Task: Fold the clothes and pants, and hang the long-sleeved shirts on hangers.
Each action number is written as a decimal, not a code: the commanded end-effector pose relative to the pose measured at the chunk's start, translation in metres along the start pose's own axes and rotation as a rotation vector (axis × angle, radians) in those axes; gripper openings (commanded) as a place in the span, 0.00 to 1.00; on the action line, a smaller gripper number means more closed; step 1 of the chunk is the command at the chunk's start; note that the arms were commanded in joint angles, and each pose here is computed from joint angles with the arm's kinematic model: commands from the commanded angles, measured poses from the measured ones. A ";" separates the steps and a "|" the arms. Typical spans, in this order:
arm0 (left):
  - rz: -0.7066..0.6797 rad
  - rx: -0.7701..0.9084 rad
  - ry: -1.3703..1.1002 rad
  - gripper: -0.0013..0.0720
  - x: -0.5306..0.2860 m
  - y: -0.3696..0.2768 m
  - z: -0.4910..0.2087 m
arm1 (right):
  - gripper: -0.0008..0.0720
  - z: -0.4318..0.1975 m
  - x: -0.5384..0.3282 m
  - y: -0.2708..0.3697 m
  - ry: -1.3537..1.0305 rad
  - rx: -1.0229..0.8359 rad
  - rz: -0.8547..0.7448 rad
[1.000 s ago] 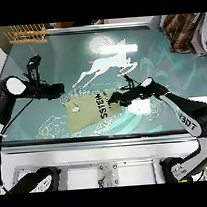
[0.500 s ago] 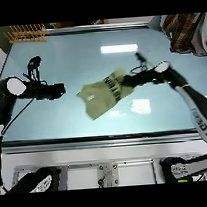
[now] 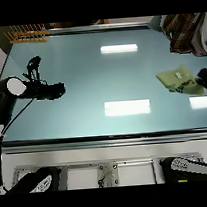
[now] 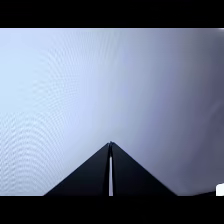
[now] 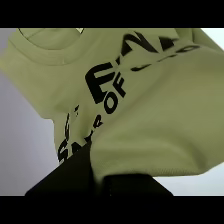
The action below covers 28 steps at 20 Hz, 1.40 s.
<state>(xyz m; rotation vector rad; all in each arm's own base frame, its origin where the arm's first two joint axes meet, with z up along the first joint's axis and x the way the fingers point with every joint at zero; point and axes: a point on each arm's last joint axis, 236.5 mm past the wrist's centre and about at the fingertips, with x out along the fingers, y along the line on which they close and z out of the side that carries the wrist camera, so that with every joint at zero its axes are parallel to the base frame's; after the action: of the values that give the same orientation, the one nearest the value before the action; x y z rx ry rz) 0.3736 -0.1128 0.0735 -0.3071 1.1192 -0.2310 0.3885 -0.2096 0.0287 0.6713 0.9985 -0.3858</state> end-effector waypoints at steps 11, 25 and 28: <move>-0.011 0.022 0.012 0.03 0.002 -0.011 -0.005 | 0.38 -0.183 -0.011 -0.079 0.220 0.279 -0.178; -0.009 0.024 0.012 0.03 0.002 -0.010 -0.005 | 0.96 -0.122 -0.169 0.168 -0.300 -0.404 0.429; -0.009 0.024 0.012 0.03 0.002 -0.010 -0.005 | 0.52 -0.162 -0.162 0.204 -0.226 -0.613 0.505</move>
<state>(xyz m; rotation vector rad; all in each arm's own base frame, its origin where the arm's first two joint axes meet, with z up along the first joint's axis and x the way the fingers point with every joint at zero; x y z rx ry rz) 0.3693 -0.1234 0.0729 -0.2904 1.1286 -0.2542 0.3247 -0.0083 0.1711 0.4082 0.6490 0.0697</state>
